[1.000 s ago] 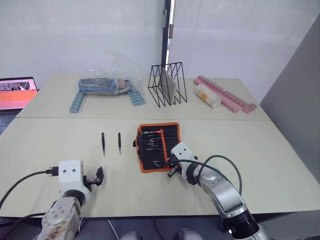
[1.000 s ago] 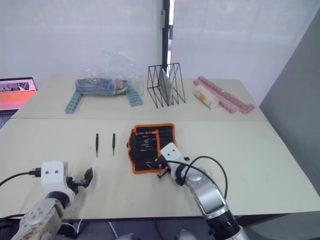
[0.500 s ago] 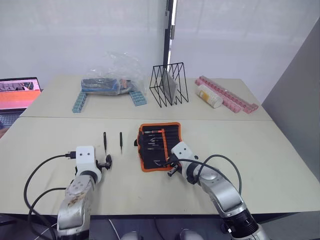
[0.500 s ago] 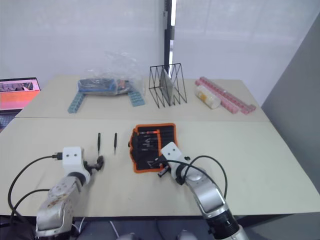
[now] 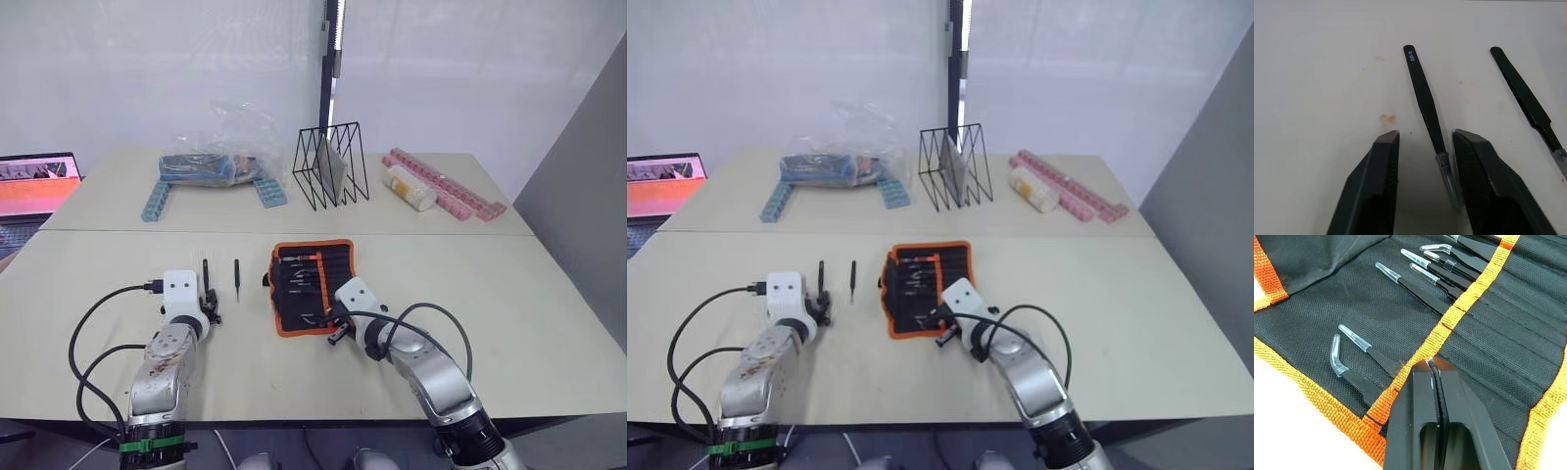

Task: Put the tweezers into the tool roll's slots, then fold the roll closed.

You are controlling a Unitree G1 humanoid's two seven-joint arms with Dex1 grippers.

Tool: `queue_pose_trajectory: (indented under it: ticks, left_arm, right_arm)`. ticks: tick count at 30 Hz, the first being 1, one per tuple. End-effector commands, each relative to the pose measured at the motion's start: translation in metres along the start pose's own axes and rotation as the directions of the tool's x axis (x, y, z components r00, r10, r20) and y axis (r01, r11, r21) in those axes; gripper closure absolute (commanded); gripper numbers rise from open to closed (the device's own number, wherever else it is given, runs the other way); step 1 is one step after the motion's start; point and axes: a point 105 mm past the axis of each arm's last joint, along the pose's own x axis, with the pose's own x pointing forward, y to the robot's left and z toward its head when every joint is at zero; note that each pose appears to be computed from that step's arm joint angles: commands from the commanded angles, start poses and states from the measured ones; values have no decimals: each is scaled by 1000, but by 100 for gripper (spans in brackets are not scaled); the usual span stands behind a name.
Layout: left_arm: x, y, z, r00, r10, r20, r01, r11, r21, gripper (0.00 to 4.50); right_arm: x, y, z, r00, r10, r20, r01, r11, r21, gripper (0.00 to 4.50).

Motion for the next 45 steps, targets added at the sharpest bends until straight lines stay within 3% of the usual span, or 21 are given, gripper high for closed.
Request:
queue_pose_trajectory:
  ticks: [1,3,8,14,17,21,25,30,32,35,39,45]
  left_arm:
    - [8,-2,-10,999,-24,-45,23,1000,-12,408]
    - [10,0,-8,999,-22,-40,22,1000,-16,447]
    - [10,9,1,1000,-4,1,4,1000,-27,447]
    - [-4,22,56,977,-82,198,65,994,88,447]
    - [-13,10,87,933,-233,273,190,966,175,447]
    - [-18,-26,124,823,-481,301,398,867,298,447]
    - [-18,-71,138,687,-691,224,588,711,385,447]
    - [-16,-119,131,552,-829,91,719,528,451,447]
    - [-17,-132,118,509,-861,7,761,454,464,447]
    - [-20,-133,102,476,-875,-86,784,379,491,447]
    - [-23,-111,77,478,-837,-267,805,296,515,447]
    - [-30,-97,73,465,-808,-362,812,226,538,447]
  right_arm:
    - [3,16,-50,980,61,-191,-47,996,76,450]
    - [4,15,-50,980,58,-191,-44,996,76,450]
    - [4,14,-50,980,53,-191,-39,996,77,450]
    - [4,14,-51,980,52,-191,-38,996,77,450]
    - [4,15,-50,980,54,-191,-40,996,77,450]
    - [6,16,-50,980,57,-190,-43,996,76,450]
    - [8,15,-49,981,53,-186,-40,996,76,450]
    - [8,14,-48,982,40,-183,-26,997,78,450]
    - [7,13,-49,983,30,-182,-16,997,82,450]
    - [6,13,-48,983,21,-180,-5,996,87,450]
    - [4,12,-49,984,5,-181,13,995,96,450]
    - [3,13,-49,984,-4,-180,23,994,104,450]
